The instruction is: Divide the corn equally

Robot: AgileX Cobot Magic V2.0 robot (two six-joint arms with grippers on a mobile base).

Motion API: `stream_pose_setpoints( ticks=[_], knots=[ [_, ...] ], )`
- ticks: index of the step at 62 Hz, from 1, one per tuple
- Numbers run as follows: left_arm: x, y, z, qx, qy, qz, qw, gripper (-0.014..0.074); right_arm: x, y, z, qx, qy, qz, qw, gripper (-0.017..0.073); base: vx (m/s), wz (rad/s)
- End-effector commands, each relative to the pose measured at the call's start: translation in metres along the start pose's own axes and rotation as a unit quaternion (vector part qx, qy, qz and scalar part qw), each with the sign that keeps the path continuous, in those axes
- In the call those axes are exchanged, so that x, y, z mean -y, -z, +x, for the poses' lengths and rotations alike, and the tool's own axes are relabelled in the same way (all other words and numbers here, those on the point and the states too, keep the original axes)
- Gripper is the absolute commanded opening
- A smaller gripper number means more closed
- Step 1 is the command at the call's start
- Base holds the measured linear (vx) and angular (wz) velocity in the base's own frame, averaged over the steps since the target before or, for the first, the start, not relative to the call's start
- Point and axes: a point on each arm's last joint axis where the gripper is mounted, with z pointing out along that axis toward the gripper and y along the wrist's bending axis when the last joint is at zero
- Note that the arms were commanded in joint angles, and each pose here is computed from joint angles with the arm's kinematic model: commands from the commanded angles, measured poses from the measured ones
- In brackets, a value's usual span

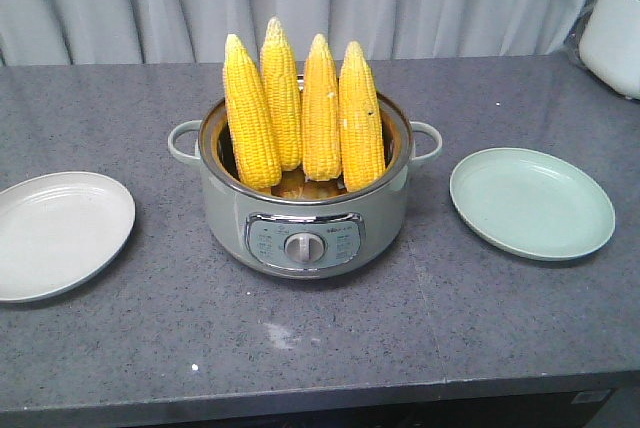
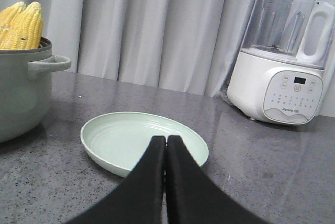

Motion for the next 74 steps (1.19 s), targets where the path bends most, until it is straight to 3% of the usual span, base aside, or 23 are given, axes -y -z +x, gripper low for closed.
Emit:
stream_pose_setpoints(
  ticks=[1,7,11,15,18,19,20,25,30,38,40,42,46,50,56,60,64,69,74],
  knots=[
    [0.000,0.002,-0.007,0.044,0.007,0.003,0.999,-0.0007,0.000,0.000,-0.004,0.034,0.006,0.004,0.999,-0.0004,0.00,0.00],
    [0.000,0.002,-0.007,0.044,0.008,0.003,0.999,-0.0007,0.000,0.000,-0.004,0.035,0.005,0.004,0.999,-0.0004,0.00,0.00],
    [0.000,0.002,-0.007,0.048,0.021,0.003,0.999,-0.0007,0.000,0.000,-0.004,0.036,-0.005,0.004,0.999,-0.0004,0.00,0.00],
    [0.000,0.002,-0.008,0.050,0.039,0.003,0.998,-0.0007,0.000,0.000,-0.005,0.040,-0.058,0.004,0.998,-0.0004,0.00,0.00],
    [0.000,0.002,-0.008,0.050,0.073,0.002,0.996,-0.0007,0.001,0.000,-0.005,0.044,-0.116,0.003,0.992,-0.0004,0.00,0.00],
    [-0.001,0.002,-0.008,0.050,0.087,0.002,0.995,-0.0007,0.001,0.000,-0.006,0.047,-0.154,0.001,0.987,-0.0004,0.00,0.00],
    [-0.001,0.002,-0.008,0.050,0.099,0.002,0.994,-0.0007,0.001,0.001,-0.006,0.050,-0.170,0.001,0.984,-0.0004,0.00,0.00],
    [-0.001,0.002,-0.008,0.050,0.159,0.002,0.986,-0.0007,0.003,0.001,-0.008,0.062,-0.311,0.002,0.948,-0.0004,0.00,0.00],
    [-0.002,0.002,-0.008,0.051,0.200,0.002,0.978,-0.0007,0.005,0.001,-0.008,0.063,-0.403,0.003,0.913,-0.0004,0.00,0.00],
    [-0.003,0.002,-0.013,0.079,0.235,0.000,0.969,-0.0007,0.006,0.001,-0.007,0.066,-0.494,0.006,0.867,-0.0004,0.00,0.00],
    [-0.004,0.003,-0.016,0.087,0.257,0.000,0.963,-0.0007,0.007,0.001,-0.007,0.068,-0.512,0.007,0.856,-0.0004,0.00,0.00],
    [-0.005,0.003,-0.018,0.097,0.280,0.000,0.955,-0.0007,0.008,0.001,-0.008,0.073,-0.537,0.008,0.840,-0.0004,0.00,0.00],
    [-0.008,0.004,-0.022,0.122,0.356,-0.001,0.926,-0.0007,0.012,0.002,-0.010,0.095,-0.601,0.014,0.793,-0.0004,0.00,0.00],
    [-0.011,0.005,-0.024,0.142,0.401,-0.003,0.905,-0.0007,0.017,0.003,-0.012,0.124,-0.644,0.024,0.755,-0.0004,0.00,0.00],
    [-0.013,0.006,-0.027,0.161,0.417,-0.006,0.894,-0.0007,0.026,0.006,-0.014,0.168,-0.682,0.045,0.710,-0.0004,0.00,0.00],
    [-0.014,0.007,-0.029,0.173,0.417,-0.007,0.893,-0.0007,0.029,0.007,-0.013,0.180,-0.684,0.057,0.705,-0.0004,0.00,0.00],
    [-0.015,0.007,-0.030,0.179,0.417,-0.007,0.891,-0.0007,0.029,0.006,-0.013,0.177,-0.677,0.062,0.712,-0.0004,0.00,0.00],
    [-0.015,0.007,-0.030,0.181,0.433,-0.004,0.883,-0.0007,0.027,0.005,-0.011,0.160,-0.663,0.061,0.729,-0.0004,0.00,0.00],
    [-0.015,0.007,-0.030,0.180,0.460,0.002,0.870,-0.0007,0.023,0.004,-0.012,0.139,-0.634,0.052,0.759,-0.0004,0.00,0.00]
  ],
)
